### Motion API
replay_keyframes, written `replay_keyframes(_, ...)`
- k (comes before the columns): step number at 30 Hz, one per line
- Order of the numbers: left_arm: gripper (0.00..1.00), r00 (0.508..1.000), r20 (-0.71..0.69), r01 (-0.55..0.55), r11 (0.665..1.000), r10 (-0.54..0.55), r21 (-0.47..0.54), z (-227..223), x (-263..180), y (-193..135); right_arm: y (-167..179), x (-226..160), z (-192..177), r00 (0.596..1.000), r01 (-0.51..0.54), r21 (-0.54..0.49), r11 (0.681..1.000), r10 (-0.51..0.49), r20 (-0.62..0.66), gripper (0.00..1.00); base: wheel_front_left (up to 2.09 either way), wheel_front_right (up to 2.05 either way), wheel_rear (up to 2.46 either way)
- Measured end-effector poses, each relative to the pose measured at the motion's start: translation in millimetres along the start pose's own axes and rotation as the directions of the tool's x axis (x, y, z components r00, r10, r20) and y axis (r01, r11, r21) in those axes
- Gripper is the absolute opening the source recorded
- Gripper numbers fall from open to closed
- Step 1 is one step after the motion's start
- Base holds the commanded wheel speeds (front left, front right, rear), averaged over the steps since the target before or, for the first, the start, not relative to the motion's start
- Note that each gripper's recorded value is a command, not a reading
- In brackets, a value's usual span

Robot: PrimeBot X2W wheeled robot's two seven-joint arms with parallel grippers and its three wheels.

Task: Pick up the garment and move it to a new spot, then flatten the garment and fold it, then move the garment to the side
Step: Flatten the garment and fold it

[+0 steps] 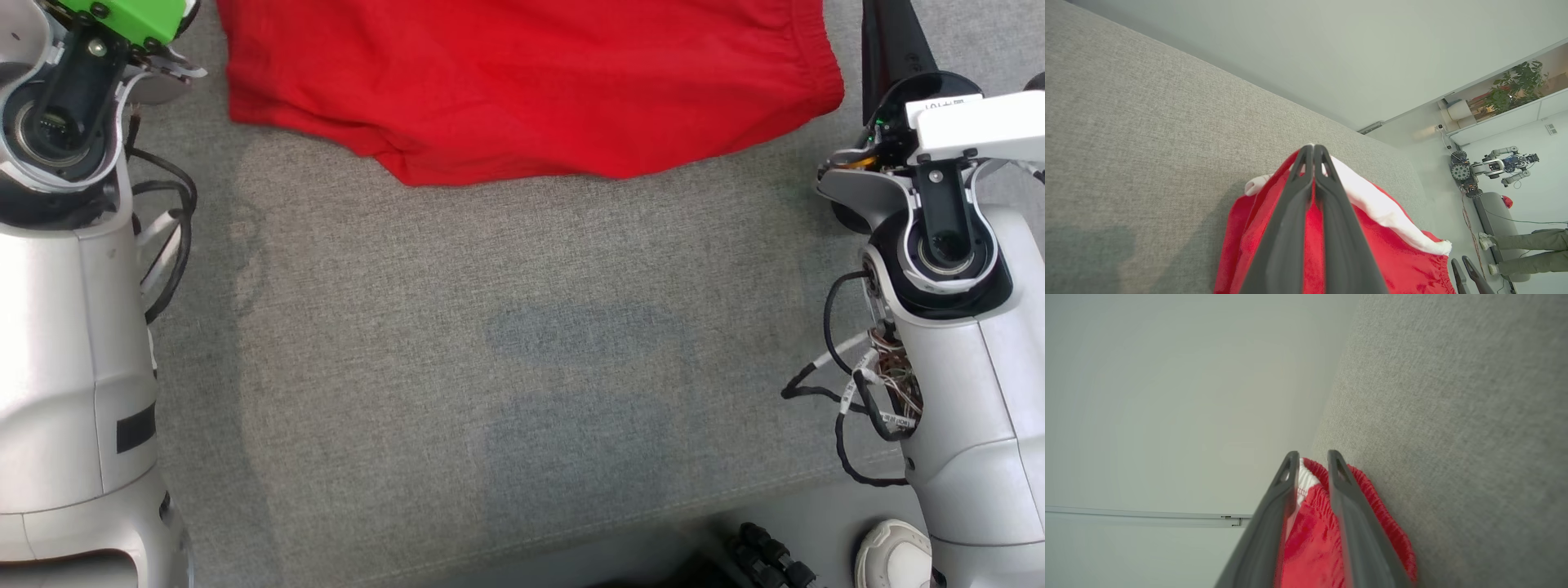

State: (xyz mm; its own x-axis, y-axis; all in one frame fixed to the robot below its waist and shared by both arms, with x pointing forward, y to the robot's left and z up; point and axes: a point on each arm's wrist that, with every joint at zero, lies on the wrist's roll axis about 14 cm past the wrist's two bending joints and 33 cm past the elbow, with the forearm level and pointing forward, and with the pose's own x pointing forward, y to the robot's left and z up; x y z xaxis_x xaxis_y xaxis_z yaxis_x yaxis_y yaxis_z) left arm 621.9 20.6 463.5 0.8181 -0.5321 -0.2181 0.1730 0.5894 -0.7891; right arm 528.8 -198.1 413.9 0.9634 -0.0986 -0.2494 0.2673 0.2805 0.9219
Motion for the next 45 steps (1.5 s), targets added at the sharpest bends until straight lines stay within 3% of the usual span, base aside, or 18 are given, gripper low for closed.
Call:
replay_keyframes(1,0.00,1.000,0.002,-0.010,1.000,0.010,-0.003,1.4,0.6,3.4,-0.5,1.8,-0.5,1.000,0.002,-0.002,1.000,-0.002,-0.002,1.00,0.00,0.00,0.00)
replay_keyframes(6,0.03,0.999,-0.006,-0.035,0.999,0.035,0.002,1.2,3.3,9.2,3.5,8.2,-5.4,1.000,-0.004,-0.008,1.000,0.004,-0.017,1.00,0.00,0.00,0.00)
replay_keyframes(8,0.45,0.999,-0.009,-0.041,0.999,0.041,0.000,0.9,2.6,9.5,6.9,8.9,-8.0,1.000,-0.011,-0.012,1.000,0.010,-0.025,1.00,0.00,0.00,0.00)
replay_keyframes(9,0.94,0.999,-0.010,-0.041,0.999,0.041,-0.001,0.7,2.4,8.8,8.1,8.5,-9.6,0.999,-0.013,-0.012,1.000,0.013,-0.030,1.00,0.00,0.00,0.00)
replay_keyframes(10,1.00,0.999,-0.012,-0.041,0.999,0.041,-0.001,0.4,2.2,8.1,8.6,8.1,-10.3,0.999,-0.013,-0.011,1.000,0.013,-0.032,1.00,0.00,0.00,0.00)
replay_keyframes(19,1.00,0.999,-0.028,-0.025,0.999,0.025,0.025,-2.4,0.5,-7.8,10.6,0.7,-8.0,0.999,-0.010,-0.031,0.999,0.009,-0.031,1.00,0.00,0.00,0.00)
replay_keyframes(29,1.00,0.998,0.064,0.004,0.993,-0.012,0.117,10.6,-26.1,-27.6,3.7,-39.7,13.5,0.998,-0.052,-0.219,0.974,0.056,0.011,1.00,0.00,0.00,0.00)
replay_keyframes(33,1.00,0.992,0.108,0.034,0.972,-0.060,0.234,13.2,-48.5,-43.4,-8.1,-63.8,14.7,0.999,-0.027,-0.198,0.980,0.031,0.017,1.00,0.00,0.00,0.00)
replay_keyframes(35,1.00,0.991,0.115,0.035,0.949,-0.075,0.313,9.0,-60.5,-49.5,-16.7,-76.2,14.2,1.000,-0.008,-0.197,0.980,0.010,0.013,1.00,0.00,0.00,0.00)
replay_keyframes(36,1.00,0.991,0.112,0.025,0.919,-0.075,0.394,0.0,-73.5,-50.9,-26.6,-88.4,18.1,1.000,0.017,-0.228,0.973,-0.013,0.018,1.00,0.00,0.00,0.00)
replay_keyframes(38,1.00,0.990,0.128,-0.010,0.890,-0.054,0.455,-5.6,-88.2,-45.5,-31.5,-99.0,24.0,1.000,0.015,-0.301,0.953,-0.010,0.017,1.00,0.00,0.00,0.00)
replay_keyframes(40,1.00,0.990,0.139,-0.043,0.866,-0.031,0.497,-12.1,-103.7,-39.2,-32.2,-106.9,31.3,1.000,0.000,-0.410,0.912,0.006,0.013,1.00,0.00,0.00,0.00)
replay_keyframes(43,1.00,0.988,0.153,-0.088,0.865,0.013,0.494,-24.8,-128.0,-27.6,-31.3,-115.6,42.6,1.000,-0.021,-0.564,0.826,0.029,0.006,1.00,0.00,0.00,0.00)
replay_keyframes(45,1.00,0.984,0.169,-0.130,0.866,0.054,0.483,-33.1,-145.2,-18.3,-33.3,-121.5,47.6,1.000,-0.023,-0.670,0.742,0.029,-0.003,1.00,0.00,0.00,0.00)
